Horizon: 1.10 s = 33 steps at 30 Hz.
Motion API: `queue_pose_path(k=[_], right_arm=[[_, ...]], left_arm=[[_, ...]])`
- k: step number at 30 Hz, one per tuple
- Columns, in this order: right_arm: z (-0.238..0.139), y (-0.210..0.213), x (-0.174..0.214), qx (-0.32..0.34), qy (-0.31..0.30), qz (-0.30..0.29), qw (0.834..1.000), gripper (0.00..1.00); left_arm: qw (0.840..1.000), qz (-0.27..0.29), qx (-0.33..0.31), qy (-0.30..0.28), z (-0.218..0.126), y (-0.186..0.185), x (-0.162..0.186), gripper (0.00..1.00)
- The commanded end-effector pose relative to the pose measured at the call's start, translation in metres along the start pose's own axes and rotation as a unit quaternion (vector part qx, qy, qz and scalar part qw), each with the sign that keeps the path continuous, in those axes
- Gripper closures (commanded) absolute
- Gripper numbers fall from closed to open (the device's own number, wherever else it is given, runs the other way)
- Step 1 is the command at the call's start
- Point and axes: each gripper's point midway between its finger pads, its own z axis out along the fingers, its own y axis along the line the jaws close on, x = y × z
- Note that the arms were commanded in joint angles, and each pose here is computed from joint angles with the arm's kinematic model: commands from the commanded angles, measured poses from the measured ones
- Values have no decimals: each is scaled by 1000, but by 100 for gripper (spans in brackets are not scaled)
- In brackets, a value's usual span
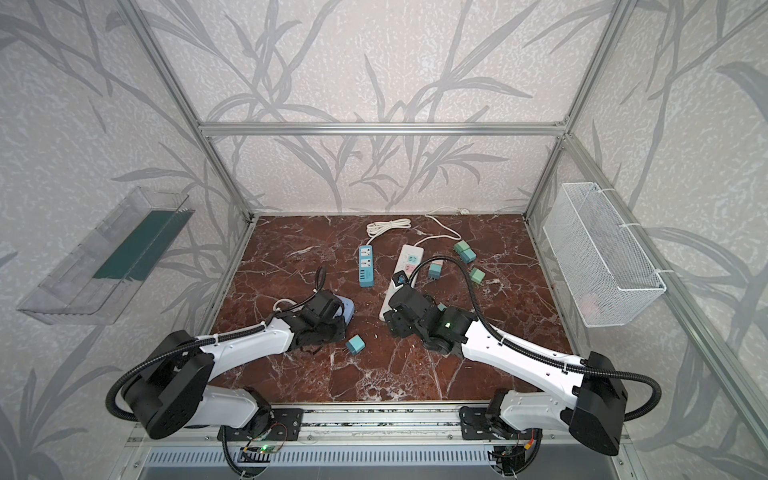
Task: Insert the plug
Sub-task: 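Close left gripper on the small teal adapter and lift it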
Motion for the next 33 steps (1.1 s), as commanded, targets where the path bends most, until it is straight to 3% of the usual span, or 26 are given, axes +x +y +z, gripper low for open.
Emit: queue_pose_path(k=[1, 11, 14, 16, 19, 24, 28, 33], right_arm=[[-2, -12, 10, 23, 11, 3, 1000, 9], [-9, -29, 19, 38, 17, 3, 999, 7], [-13, -35, 21, 39, 17, 4, 999, 7], [-15, -36, 22, 35, 15, 6, 999, 7], [-12, -28, 24, 13, 10, 1, 1000, 9], [-4, -35, 24, 36, 0, 30, 999, 14], [0, -22, 26, -6, 25, 28, 999, 10], [6, -23, 39, -31, 61, 20, 997, 7]], left_arm=[[998, -10, 23, -60, 6, -24, -36, 74], [994, 21, 18, -109, 25, -56, -89, 69], [992, 35, 57, -109, -12, -73, -97, 71], [988, 44, 66, -132, -43, -72, -97, 66], [988, 68, 55, -126, -69, -62, -85, 54], [990, 132, -10, -45, -76, -33, -39, 52], [979, 197, -18, 50, -68, -28, 6, 47], [965, 247, -42, 79, -60, -33, 34, 39]])
